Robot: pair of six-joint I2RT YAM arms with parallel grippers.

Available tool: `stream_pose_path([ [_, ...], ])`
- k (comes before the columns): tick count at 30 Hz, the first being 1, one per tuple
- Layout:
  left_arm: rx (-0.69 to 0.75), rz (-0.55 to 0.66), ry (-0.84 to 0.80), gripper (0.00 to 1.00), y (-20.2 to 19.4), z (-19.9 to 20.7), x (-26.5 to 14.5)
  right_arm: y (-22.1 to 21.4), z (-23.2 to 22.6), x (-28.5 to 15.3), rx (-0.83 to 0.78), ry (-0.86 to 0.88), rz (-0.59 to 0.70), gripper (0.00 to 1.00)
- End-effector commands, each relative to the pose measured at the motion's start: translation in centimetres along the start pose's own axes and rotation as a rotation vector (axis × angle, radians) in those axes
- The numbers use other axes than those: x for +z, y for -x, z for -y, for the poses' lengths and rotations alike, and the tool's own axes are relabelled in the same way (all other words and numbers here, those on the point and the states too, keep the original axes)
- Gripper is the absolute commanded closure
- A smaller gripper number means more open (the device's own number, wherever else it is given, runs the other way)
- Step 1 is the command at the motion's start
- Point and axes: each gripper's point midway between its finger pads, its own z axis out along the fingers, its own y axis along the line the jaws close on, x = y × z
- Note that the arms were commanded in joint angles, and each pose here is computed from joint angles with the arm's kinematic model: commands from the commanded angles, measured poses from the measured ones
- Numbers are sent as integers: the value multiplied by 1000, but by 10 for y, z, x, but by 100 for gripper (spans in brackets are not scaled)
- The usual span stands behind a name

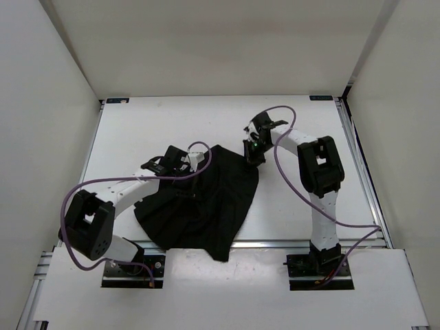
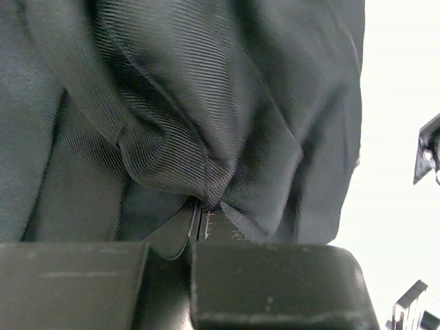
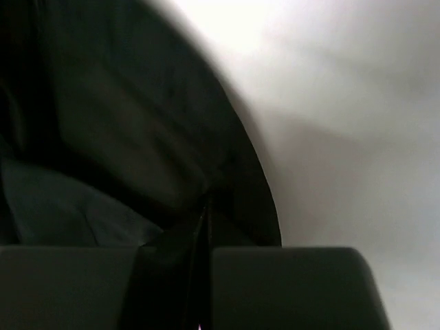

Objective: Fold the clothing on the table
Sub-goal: Flatten the skirt out

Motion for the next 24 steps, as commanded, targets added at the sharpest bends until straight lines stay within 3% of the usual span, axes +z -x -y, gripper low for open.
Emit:
stream_pose_path([
  [1,2,65,3,100,27,-7,3,-50,-27,-29,-12,70,-93,100],
  [6,40,90,104,100,91,-30,30,-113,-67,-83,-132,106,-158,100],
  [8,95,153,115,100,146,-23,36,-144,-92,-103,-191,191,-217,100],
  [9,76,95,122,100,145,-30,57,-151,-105,-113,-225,216,-206,100],
  [10,61,94,95,100,170,-23,67,-165,-111,-119,-230,241,-225,100],
  [11,84,167,59,100,207,-6,61,-168,-118,-126,-238,276,-214,100],
  [12,56,152,29,100,213,-3,79,-171,-119,-131,-224,287,-198,94],
  [13,85,214,0,96,241,13,78,-165,-120,-140,-208,309,-154,84],
  [16,152,361,-44,73,301,56,51,-151,-102,-152,-115,292,-56,73],
  [17,126,375,-81,60,303,64,41,-143,-96,-155,-90,273,-21,72],
  [18,123,397,-96,53,307,73,28,-135,-84,-159,-46,228,23,71],
  [20,128,372,-79,46,295,69,20,-119,-64,-166,-17,165,104,70],
  [24,119,319,-57,44,251,58,4,-101,-41,-166,21,106,187,69],
])
